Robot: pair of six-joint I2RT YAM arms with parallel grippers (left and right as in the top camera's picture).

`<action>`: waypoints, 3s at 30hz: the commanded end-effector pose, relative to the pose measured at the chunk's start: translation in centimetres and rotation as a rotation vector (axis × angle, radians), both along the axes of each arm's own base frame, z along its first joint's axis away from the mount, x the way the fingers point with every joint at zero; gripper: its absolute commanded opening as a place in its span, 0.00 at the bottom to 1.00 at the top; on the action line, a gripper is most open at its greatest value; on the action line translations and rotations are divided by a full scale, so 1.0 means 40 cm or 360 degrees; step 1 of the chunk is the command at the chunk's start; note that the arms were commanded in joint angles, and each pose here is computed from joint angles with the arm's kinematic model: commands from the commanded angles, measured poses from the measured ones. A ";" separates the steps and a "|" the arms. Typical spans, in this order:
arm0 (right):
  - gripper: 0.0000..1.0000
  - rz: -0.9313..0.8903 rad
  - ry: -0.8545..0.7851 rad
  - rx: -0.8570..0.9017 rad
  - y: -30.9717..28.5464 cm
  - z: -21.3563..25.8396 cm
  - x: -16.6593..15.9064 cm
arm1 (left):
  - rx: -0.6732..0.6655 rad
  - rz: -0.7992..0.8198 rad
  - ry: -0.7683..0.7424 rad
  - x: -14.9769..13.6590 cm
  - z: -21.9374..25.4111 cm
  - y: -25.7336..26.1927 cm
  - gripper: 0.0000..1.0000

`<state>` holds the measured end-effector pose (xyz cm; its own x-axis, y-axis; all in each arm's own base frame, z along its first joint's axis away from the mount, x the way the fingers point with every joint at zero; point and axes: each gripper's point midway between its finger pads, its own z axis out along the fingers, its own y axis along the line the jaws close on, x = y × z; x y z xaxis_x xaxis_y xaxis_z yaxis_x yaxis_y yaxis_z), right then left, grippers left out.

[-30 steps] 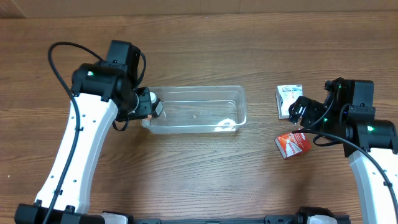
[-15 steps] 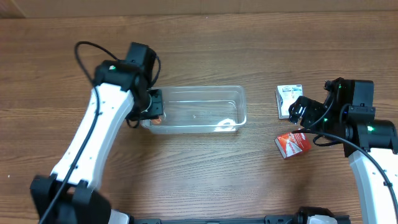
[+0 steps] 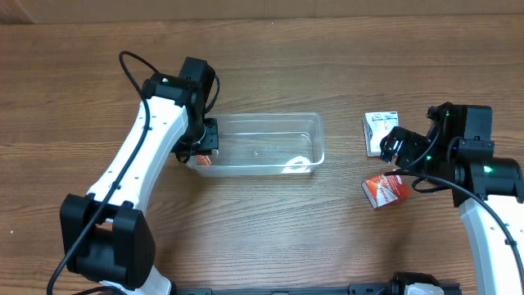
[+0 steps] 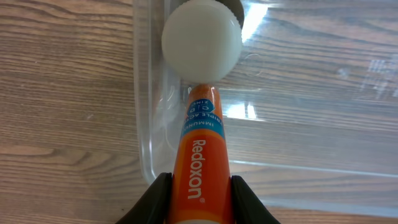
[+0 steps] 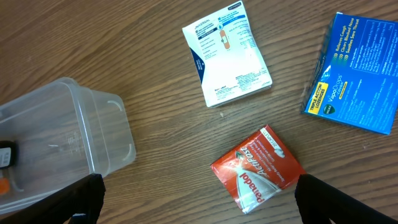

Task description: Pack container

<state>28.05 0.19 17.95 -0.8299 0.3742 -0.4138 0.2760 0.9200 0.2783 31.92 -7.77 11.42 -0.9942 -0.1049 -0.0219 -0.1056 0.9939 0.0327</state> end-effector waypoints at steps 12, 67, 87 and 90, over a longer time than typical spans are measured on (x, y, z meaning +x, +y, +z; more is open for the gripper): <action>1.00 -0.0019 -0.0063 -0.0018 -0.010 0.033 0.015 | 0.0043 -0.0009 0.0075 0.005 -0.050 0.002 0.59; 1.00 0.0302 0.0640 -0.0275 -0.090 -0.309 0.268 | -0.0025 0.0379 -0.0967 0.246 0.520 0.281 0.96; 1.00 0.0305 0.0681 -0.0244 -0.026 -0.378 0.268 | -0.0026 0.0377 -0.0964 0.246 0.519 0.281 0.97; 1.00 0.0288 0.0687 -0.0255 -0.031 -0.390 0.262 | -0.0025 0.0377 -0.0963 0.245 0.519 0.281 0.97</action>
<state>38.99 -0.65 3.09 -0.9884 0.1347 -0.0708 0.1319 0.9903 0.0429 42.15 3.49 30.04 -0.7895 -0.3245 -0.5209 -0.3207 0.9418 -0.1006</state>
